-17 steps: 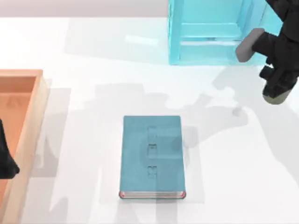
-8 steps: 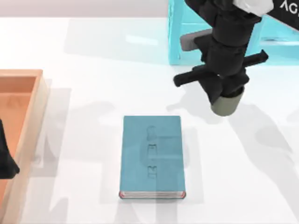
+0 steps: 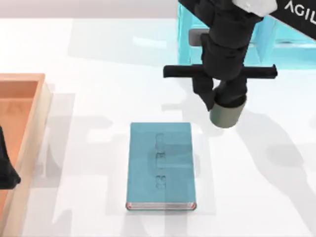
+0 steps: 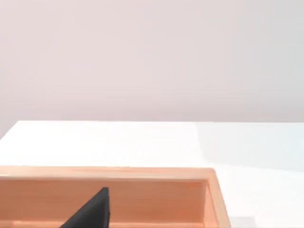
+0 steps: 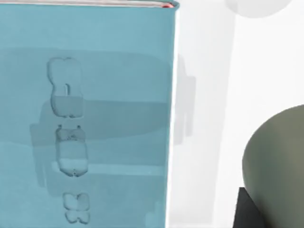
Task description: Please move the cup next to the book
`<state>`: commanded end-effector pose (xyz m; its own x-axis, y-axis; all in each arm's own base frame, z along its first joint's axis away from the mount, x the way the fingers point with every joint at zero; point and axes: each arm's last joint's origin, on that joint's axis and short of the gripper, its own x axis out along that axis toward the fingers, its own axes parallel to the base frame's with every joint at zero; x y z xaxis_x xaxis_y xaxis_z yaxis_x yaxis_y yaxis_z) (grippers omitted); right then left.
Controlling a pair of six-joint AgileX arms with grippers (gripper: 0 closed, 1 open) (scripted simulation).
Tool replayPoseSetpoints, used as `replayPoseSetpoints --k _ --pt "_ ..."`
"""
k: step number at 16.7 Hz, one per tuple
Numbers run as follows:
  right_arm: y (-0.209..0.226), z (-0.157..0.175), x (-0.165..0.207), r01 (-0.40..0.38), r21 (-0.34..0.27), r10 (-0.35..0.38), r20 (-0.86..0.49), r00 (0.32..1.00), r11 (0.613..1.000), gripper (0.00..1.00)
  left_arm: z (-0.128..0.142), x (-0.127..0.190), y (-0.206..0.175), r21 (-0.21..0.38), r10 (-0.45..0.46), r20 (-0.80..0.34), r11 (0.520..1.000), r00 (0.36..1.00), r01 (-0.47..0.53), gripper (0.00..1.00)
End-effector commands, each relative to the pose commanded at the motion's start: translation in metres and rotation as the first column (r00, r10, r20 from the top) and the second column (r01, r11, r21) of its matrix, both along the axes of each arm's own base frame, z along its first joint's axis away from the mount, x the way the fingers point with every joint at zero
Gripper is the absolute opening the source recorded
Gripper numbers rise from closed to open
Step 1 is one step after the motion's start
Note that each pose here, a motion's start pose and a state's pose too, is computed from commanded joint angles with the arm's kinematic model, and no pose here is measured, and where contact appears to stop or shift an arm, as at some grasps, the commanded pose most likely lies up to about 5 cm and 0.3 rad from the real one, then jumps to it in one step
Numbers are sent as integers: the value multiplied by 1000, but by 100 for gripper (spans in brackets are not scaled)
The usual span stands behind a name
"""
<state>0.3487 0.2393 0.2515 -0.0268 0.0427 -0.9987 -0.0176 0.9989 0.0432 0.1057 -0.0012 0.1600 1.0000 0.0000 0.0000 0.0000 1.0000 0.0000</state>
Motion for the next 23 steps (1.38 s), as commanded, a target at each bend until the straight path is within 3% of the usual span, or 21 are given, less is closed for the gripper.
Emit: replayPoseSetpoints --k 9,17,22,23 --pt "-1 -3 1 29 2 -29 0 1000 1000 0 0 0 0 0 0 0 1000 1000 0 100" --pt "-5 -60 -2 27 3 -27 -2 1000 1000 0 0 0 0 0 0 0 1000 1000 0 100" --pt "-6 -63 -2 28 2 -28 0 1000 1000 0 0 0 0 0 0 0 1000 1000 0 100" --pt "-6 -63 -2 28 2 -28 0 1000 1000 8 0 0 0 0 0 0 1000 1000 0 100"
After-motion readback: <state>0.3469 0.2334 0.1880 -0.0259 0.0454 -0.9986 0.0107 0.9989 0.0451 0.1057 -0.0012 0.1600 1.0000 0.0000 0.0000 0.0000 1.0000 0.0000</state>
